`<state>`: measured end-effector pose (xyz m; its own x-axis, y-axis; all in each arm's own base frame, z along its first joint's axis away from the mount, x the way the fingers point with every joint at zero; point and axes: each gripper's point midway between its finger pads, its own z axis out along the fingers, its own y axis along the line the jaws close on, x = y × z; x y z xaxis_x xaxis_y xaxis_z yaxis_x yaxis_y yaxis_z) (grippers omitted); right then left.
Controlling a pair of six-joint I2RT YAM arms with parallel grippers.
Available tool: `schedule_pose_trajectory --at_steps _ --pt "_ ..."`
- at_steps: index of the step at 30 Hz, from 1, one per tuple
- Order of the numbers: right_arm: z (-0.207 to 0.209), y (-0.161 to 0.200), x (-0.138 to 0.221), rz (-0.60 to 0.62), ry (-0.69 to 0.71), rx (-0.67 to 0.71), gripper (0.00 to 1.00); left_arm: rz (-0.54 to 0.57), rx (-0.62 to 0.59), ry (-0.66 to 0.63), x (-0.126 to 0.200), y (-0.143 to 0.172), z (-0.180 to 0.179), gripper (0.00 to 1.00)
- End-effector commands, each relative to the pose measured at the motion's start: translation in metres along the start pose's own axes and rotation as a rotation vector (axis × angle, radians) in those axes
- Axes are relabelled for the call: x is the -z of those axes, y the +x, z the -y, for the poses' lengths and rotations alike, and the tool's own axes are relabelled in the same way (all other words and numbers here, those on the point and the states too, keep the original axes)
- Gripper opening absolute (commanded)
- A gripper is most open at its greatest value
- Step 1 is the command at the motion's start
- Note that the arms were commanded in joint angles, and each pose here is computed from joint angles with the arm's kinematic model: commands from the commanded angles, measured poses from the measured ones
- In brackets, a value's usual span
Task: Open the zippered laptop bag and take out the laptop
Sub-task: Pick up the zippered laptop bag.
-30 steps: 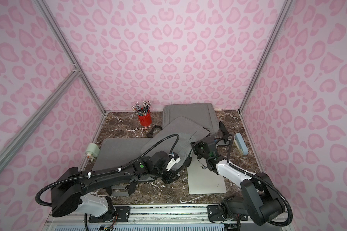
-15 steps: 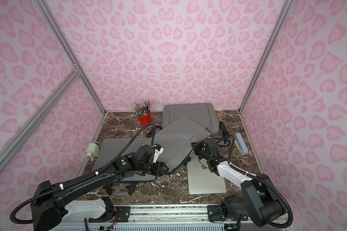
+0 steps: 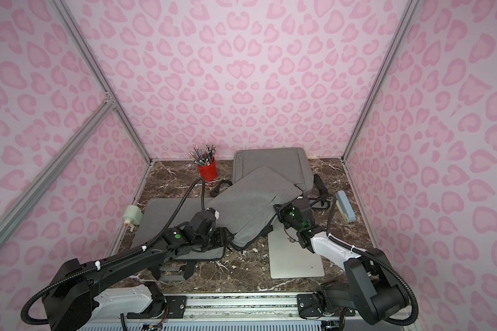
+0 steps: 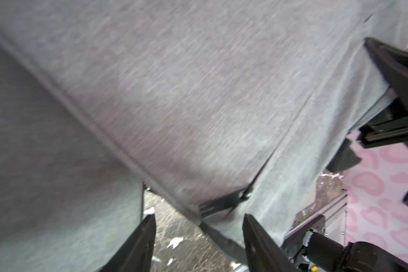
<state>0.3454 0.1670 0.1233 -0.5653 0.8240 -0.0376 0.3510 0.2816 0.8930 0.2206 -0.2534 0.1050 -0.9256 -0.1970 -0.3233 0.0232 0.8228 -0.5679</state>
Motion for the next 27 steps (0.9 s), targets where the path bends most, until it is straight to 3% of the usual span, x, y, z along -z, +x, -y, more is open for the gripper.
schedule_pose_trajectory --at_steps 1,6,17,27 --pt "-0.020 0.005 0.002 -0.030 -0.091 -0.001 0.00 0.063 0.057 0.077 -0.009 -0.015 0.013 0.62" --pt "-0.019 0.006 0.002 -0.039 -0.095 -0.009 0.00 0.024 0.073 0.065 -0.025 -0.009 0.008 0.62" --pt "-0.008 0.002 0.003 -0.032 -0.084 -0.028 0.00 0.005 0.163 0.039 -0.025 0.007 -0.016 0.64" --pt "-0.009 0.001 0.004 -0.034 -0.095 -0.045 0.00 0.071 0.328 0.204 -0.033 -0.007 -0.018 0.65"
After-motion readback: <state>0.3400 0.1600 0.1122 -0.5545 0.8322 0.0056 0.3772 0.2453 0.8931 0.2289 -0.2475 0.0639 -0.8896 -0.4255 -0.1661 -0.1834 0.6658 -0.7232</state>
